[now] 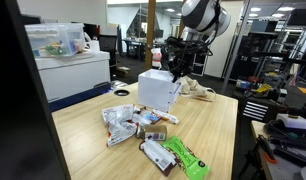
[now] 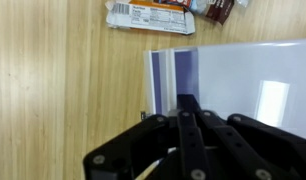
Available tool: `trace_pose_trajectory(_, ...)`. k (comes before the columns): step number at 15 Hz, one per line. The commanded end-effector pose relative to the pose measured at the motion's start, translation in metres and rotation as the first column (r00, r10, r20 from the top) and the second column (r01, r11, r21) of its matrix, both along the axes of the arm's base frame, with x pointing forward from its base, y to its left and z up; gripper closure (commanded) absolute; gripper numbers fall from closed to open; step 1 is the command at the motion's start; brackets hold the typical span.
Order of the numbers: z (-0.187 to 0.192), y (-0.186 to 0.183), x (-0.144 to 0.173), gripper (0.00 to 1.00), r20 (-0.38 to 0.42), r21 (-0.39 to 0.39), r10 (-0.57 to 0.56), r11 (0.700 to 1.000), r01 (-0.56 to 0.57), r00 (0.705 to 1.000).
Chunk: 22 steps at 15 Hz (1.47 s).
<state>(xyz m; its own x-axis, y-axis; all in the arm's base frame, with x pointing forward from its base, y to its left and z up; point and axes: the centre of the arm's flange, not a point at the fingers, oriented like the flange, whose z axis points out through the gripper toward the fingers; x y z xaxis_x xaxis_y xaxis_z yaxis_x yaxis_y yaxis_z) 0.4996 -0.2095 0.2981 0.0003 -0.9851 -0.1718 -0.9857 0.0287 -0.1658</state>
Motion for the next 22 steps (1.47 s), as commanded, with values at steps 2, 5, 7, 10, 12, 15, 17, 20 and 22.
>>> trace_pose_trajectory(2,0.005,0.005,-0.011,1.00,0.003,0.062,-0.004,0.998,0.003,1.000)
trace_pose_trajectory(5,0.008,0.008,-0.016,1.00,0.003,0.070,0.008,0.998,-0.009,1.000)
trace_pose_trajectory(7,0.010,0.010,-0.023,1.00,0.001,0.065,0.023,0.998,-0.023,1.000)
trace_pose_trajectory(10,0.007,0.014,-0.031,1.00,-0.009,0.065,0.037,0.997,-0.036,0.999)
trace_pose_trajectory(12,0.005,0.015,-0.036,1.00,-0.015,0.068,0.041,0.997,-0.040,0.999)
trace_pose_trajectory(15,0.004,0.016,-0.045,1.00,-0.019,0.066,0.045,0.997,-0.043,0.999)
trace_pose_trajectory(17,0.002,0.015,-0.048,1.00,-0.024,0.068,0.041,0.997,-0.039,0.999)
trace_pose_trajectory(20,0.000,0.012,-0.046,1.00,-0.025,0.063,0.036,0.997,-0.035,0.999)
trace_pose_trajectory(22,-0.001,0.011,-0.044,1.00,-0.025,0.058,0.034,0.998,-0.032,0.999)
